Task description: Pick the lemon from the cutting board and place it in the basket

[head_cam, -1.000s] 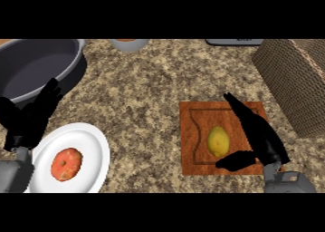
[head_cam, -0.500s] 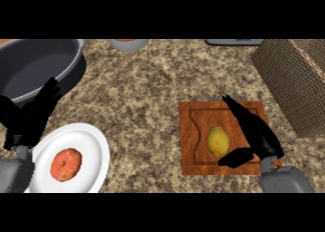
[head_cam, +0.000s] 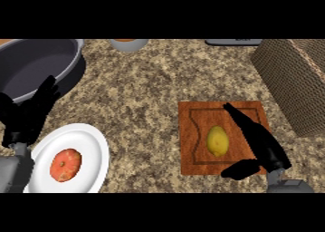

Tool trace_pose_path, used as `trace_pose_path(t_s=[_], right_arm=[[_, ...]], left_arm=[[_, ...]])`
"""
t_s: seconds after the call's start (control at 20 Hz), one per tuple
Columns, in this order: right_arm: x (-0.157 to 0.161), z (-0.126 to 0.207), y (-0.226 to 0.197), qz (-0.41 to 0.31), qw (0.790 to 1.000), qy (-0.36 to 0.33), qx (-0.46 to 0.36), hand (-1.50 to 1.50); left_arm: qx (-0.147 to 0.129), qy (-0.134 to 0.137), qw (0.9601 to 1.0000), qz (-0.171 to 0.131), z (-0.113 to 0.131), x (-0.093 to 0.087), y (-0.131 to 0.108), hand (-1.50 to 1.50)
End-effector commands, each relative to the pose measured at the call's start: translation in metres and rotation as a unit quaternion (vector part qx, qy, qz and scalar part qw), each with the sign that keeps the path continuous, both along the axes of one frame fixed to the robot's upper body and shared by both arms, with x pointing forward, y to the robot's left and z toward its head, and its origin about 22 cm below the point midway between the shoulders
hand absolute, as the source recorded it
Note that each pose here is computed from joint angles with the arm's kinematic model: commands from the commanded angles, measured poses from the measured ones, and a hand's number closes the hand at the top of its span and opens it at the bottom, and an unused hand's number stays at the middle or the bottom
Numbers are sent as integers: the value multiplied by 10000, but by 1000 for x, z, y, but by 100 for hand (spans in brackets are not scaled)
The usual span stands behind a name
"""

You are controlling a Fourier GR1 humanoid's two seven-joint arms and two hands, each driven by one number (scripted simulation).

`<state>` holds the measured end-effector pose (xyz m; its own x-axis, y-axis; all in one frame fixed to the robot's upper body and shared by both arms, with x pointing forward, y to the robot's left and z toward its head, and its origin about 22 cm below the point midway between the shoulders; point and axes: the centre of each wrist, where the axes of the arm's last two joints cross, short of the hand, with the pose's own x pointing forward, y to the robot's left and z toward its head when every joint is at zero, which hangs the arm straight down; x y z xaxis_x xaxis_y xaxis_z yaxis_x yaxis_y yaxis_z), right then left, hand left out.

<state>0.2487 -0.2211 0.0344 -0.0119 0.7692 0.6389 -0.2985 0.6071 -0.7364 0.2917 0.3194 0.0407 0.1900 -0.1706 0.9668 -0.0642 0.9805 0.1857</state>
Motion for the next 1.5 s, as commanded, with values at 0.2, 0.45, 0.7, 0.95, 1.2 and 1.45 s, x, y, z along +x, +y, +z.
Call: trace_pose_path(t_s=[0.2, 0.45, 0.7, 0.95, 1.2, 1.45], right_arm=[[13, -6, 18, 52, 9994, 38, -344, -150], [4, -36, 21, -46, 9987, 90, -507, -150], [0, -47, 28, -4, 9977, 34, -682, -150], [26, -43, 39, 349, 9931, -20, -1122, 150], [13, -74, 32, 428, 9923, 65, -1162, 150], [63, -35, 68, -1070, 9874, 337, -1120, 150]], left_arm=[[25, 15, 10000, -52, 0, 10, -3, 0], [7, -102, 9999, -16, -9, -2, -9, 0], [-67, 16, 10000, 34, 1, -3, -18, 0], [-38, 40, 10000, 34, 9, 4, -14, 0], [-54, -88, 9999, -6, 5, 5, -7, 0], [7, -76, 9998, -192, -2, -4, -8, 0]])
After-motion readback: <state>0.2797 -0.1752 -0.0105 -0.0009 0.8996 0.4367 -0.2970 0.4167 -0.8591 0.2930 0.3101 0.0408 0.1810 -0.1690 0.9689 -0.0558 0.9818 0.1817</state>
